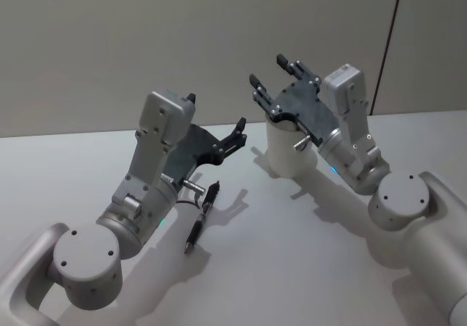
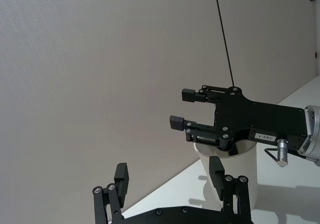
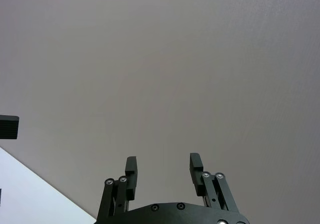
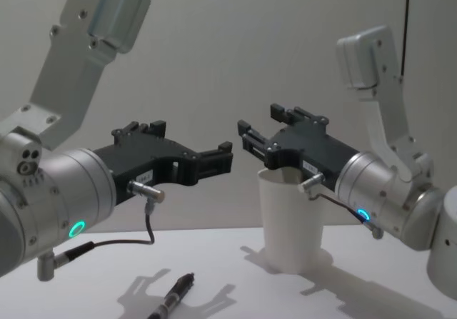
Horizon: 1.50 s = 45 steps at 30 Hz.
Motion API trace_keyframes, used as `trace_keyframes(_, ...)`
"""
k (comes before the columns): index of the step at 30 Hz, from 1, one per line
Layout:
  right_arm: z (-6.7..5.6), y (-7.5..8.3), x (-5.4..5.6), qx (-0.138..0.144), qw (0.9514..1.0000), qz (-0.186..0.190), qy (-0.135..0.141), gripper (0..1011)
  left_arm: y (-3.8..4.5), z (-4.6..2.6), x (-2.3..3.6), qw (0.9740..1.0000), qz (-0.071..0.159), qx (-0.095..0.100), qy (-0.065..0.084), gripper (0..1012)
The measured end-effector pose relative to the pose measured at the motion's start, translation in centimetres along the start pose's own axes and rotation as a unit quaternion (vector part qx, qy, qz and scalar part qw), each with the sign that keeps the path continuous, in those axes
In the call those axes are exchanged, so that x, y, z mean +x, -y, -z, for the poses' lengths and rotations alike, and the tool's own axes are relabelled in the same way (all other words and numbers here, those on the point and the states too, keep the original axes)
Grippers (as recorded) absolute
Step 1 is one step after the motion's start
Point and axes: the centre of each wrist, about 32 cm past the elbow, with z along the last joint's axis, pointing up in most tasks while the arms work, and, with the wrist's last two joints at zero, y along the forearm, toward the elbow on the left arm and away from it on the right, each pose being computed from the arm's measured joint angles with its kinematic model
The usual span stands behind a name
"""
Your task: Place the pen into the pen holder.
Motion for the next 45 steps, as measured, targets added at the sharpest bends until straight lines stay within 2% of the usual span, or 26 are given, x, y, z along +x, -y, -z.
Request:
trace_keyframes(4,0.0,0.0,0.0,0.0,1.0,0.0,0.0,714,0.0,0.0,0.0,1.0,0.0,0.0,0.0,1001)
trace_keyframes(5,0.0,0.0,0.0,-0.001,1.0,0.0,0.0,773,0.0,0.0,0.0,1.0,0.0,0.0,0.0,1001)
trace_keyframes(8,0.1,0.0,0.0,-0.001,1.0,0.0,0.0,828,0.0,0.0,0.0,1.0,0.0,0.0,0.0,1001)
trace_keyframes(9,0.1,0.0,0.0,-0.001,1.0,0.0,0.0,879,0.0,0.0,0.0,1.0,0.0,0.0,0.0,1001)
trace_keyframes(15,-0.2,0.0,0.0,0.002,1.0,0.001,-0.003,1001,0.0,0.0,0.0,1.0,0.0,0.0,0.0,1001)
trace_keyframes(28,-1.9,1.4,0.5,0.013,0.9995,0.017,-0.021,1002,0.0,0.0,0.0,1.0,0.0,0.0,0.0,1001)
trace_keyframes(37,-3.2,3.4,0.8,0.017,0.9992,0.029,-0.023,1001,0.0,0.0,0.0,1.0,0.0,0.0,0.0,1001)
trace_keyframes(45,-4.2,5.6,0.8,0.009,0.9977,0.058,-0.033,1001,0.0,0.0,0.0,1.0,0.0,0.0,0.0,1001)
